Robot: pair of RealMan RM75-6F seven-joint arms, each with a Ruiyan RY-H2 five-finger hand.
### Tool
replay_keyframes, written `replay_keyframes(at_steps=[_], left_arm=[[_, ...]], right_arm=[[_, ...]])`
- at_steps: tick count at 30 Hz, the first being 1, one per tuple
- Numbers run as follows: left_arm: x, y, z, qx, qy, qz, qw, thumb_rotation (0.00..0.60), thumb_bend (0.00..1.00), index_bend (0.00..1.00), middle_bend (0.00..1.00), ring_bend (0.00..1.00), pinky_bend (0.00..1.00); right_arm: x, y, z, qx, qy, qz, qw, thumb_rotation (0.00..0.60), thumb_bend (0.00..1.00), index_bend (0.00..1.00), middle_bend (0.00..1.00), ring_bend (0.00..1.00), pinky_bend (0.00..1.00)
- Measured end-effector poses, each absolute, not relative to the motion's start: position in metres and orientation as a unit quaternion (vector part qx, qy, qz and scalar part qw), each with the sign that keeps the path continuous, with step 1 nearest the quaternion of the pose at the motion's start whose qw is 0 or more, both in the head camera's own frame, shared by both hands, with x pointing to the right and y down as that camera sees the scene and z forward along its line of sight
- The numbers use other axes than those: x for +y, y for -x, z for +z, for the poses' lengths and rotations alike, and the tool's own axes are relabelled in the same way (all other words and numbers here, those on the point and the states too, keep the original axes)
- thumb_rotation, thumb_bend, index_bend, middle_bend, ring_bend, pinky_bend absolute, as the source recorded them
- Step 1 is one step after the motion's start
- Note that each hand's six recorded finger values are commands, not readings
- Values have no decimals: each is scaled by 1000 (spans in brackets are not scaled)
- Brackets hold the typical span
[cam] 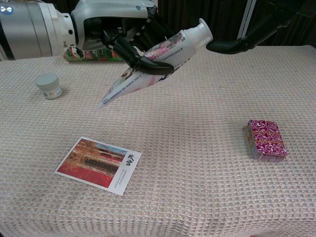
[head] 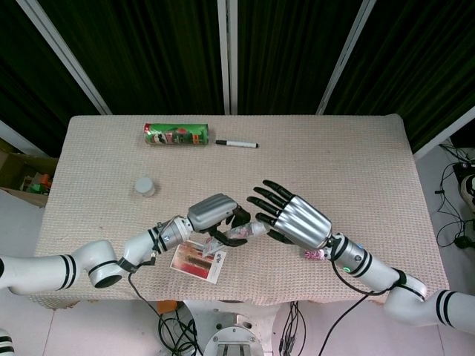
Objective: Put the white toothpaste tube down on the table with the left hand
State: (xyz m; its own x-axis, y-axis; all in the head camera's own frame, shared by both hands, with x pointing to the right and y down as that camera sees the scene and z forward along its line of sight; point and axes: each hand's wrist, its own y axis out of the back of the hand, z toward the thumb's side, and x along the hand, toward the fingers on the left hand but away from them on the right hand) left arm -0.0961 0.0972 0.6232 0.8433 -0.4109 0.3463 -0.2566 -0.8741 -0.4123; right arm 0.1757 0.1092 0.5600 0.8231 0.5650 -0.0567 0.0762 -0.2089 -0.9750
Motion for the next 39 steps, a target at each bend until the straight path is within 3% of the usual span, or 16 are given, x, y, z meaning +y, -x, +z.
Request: replay_keyframes(at_steps=[10, 26, 39], left_arm=[[99, 93, 625, 170, 944, -220, 178, 501, 704, 696, 735, 596, 602], [98, 98, 631, 175, 947, -222, 149, 504, 705, 696, 735, 597, 602], [94, 103, 634, 189, 952, -212, 116, 501, 705, 696, 735, 597, 601]], right_arm=[[110, -176, 561, -214, 752, 203, 589, 600, 242, 594, 262, 134, 188], [111, -171, 564, -224, 751, 184, 593, 600, 263, 815, 361, 152, 188], [111, -170, 569, -273, 747, 165, 583, 600, 268, 848, 380, 156, 188]])
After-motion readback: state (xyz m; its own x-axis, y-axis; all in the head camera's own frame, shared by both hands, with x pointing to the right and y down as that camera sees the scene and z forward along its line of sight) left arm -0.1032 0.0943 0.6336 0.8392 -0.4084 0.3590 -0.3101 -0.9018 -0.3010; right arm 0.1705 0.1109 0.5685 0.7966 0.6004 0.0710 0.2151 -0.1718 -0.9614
